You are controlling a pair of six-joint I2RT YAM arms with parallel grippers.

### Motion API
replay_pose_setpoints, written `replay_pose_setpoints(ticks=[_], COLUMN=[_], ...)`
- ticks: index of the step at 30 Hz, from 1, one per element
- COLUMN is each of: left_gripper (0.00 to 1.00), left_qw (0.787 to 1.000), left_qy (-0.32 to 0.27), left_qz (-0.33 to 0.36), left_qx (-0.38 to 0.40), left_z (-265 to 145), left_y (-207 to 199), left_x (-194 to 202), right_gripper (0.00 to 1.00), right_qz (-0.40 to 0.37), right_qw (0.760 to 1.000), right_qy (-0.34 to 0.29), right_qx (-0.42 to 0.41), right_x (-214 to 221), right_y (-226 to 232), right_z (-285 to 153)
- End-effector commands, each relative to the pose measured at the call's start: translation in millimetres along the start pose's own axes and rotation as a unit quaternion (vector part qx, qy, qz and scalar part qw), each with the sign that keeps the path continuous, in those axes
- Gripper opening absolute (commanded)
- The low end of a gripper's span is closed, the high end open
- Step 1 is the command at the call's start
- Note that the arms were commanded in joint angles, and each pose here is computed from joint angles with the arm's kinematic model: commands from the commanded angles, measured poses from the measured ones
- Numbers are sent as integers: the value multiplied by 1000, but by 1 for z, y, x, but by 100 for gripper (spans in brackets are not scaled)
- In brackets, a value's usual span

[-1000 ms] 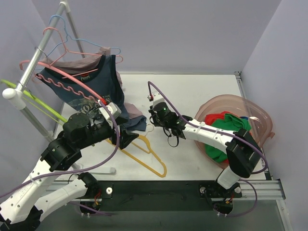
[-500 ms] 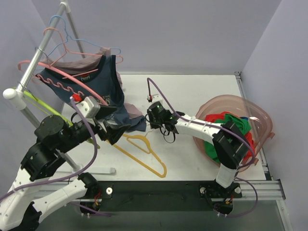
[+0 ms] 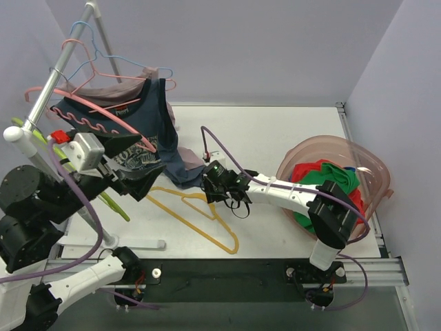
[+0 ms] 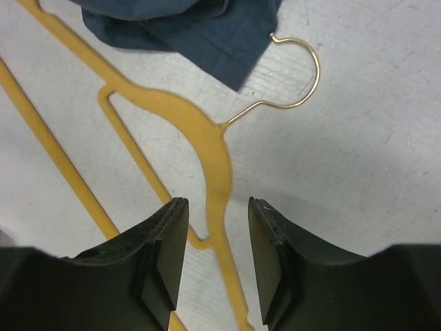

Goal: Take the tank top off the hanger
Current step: Pick up the hanger at the center of the board.

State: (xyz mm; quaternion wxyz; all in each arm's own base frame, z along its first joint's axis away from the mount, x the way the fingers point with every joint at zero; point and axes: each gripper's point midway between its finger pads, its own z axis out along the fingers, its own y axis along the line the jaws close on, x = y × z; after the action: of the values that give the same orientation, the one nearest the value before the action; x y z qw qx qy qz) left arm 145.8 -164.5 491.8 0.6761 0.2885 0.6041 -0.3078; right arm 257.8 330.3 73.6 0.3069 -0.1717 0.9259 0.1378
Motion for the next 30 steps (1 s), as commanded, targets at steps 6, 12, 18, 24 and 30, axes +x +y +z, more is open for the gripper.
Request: replay_pose_setpoints(ticks=[6, 12, 18, 24, 30], left_gripper=[97, 97, 97, 97, 97], left_qw=[998, 999, 998, 998, 998], left_qy=[-40, -32, -40, -39, -34], left_qz=[36, 41, 47, 53, 54], left_qx=[-15, -10, -24, -25, -26], left_z=[-24, -31, -43, -44, -39], left_y=[5, 2, 6, 7, 8], left_x=[-42, -37, -41, -43, -38], right_gripper=[40, 40, 40, 39, 38], right_qz=[-28, -42, -46, -57, -63], right_qw=[997, 994, 994, 993, 990], right_qy=[24, 50, 67, 83, 106], right_qx=[66, 88, 70, 68, 70], right_x=[10, 27, 42, 56, 68], right_y=[3, -7, 1, 3, 2], right_z=[5, 16, 23, 26, 32])
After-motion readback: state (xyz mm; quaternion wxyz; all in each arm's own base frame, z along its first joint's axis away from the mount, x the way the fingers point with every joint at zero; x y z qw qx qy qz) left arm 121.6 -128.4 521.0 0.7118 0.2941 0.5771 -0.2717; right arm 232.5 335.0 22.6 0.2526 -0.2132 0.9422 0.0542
